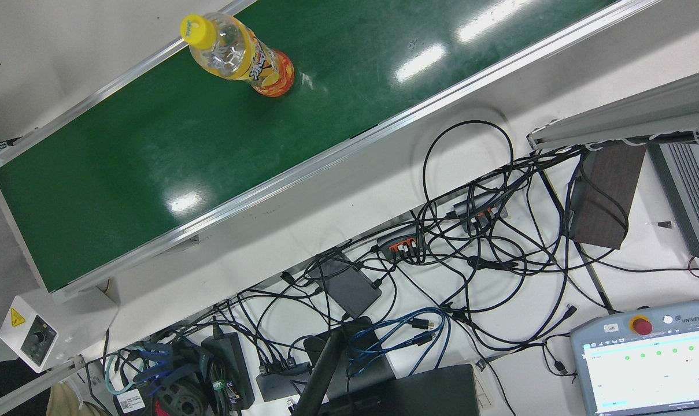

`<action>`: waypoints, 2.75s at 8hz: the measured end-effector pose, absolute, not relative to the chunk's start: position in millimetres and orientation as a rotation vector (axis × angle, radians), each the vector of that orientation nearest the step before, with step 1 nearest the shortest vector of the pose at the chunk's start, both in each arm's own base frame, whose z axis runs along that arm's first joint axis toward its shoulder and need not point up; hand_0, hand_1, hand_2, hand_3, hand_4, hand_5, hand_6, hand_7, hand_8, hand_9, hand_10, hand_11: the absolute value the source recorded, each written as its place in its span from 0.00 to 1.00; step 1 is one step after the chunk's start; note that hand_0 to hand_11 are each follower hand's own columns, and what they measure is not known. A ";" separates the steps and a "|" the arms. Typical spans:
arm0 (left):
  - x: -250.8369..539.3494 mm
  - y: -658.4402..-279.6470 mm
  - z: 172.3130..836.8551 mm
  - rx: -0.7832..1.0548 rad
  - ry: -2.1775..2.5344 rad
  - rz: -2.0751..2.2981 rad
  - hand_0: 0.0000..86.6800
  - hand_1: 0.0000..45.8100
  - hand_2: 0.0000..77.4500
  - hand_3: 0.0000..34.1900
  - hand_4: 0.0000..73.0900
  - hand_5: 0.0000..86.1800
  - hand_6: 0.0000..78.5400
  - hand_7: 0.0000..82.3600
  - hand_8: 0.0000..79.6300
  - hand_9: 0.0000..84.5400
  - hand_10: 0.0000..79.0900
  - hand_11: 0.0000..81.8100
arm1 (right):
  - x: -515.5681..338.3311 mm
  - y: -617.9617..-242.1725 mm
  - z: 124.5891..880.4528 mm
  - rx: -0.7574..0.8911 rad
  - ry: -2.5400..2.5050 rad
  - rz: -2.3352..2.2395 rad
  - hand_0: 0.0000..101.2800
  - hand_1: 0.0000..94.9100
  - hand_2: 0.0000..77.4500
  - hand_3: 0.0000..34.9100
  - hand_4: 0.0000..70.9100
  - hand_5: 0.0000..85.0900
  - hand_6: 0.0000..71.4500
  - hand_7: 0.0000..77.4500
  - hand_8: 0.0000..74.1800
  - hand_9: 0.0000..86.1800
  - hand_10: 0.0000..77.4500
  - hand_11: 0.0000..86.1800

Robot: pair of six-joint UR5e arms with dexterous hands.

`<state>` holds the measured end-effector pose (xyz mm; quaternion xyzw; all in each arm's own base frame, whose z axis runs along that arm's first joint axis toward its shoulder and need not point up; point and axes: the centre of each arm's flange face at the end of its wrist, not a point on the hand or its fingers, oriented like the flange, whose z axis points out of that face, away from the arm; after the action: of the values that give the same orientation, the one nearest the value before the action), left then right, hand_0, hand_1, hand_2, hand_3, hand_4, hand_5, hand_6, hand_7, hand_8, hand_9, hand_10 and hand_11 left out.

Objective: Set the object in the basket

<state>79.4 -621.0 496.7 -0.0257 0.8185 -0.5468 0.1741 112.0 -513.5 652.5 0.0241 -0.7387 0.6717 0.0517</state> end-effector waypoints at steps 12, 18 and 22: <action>147.8 -645.2 475.6 -0.106 2.354 -1.584 0.68 0.21 0.00 0.05 0.01 0.01 0.01 0.00 0.00 0.00 0.00 0.01 | 112.1 -513.5 652.0 0.073 -2.248 2.043 0.00 0.00 0.01 0.00 0.00 0.00 0.00 0.01 0.00 0.00 0.00 0.00; 190.3 -611.7 452.1 -0.094 2.306 -1.684 0.72 0.24 0.00 0.06 0.01 0.01 0.01 0.00 0.00 0.00 0.00 0.01 | 112.0 -513.5 652.5 0.073 -2.247 2.044 0.00 0.00 0.01 0.00 0.00 0.00 0.00 0.01 0.00 0.00 0.00 0.00; 208.1 -614.2 433.9 -0.147 2.359 -1.629 0.74 0.26 0.00 0.01 0.01 0.01 0.01 0.00 0.00 0.00 0.00 0.01 | 112.0 -513.6 651.9 0.073 -2.248 2.042 0.00 0.00 0.01 0.00 0.00 0.00 0.00 0.01 0.00 0.00 0.00 0.00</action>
<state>208.1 -614.2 433.9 -0.0508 0.8142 -0.5623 0.1350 112.0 -513.6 651.9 0.0241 -0.7390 0.6713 0.0517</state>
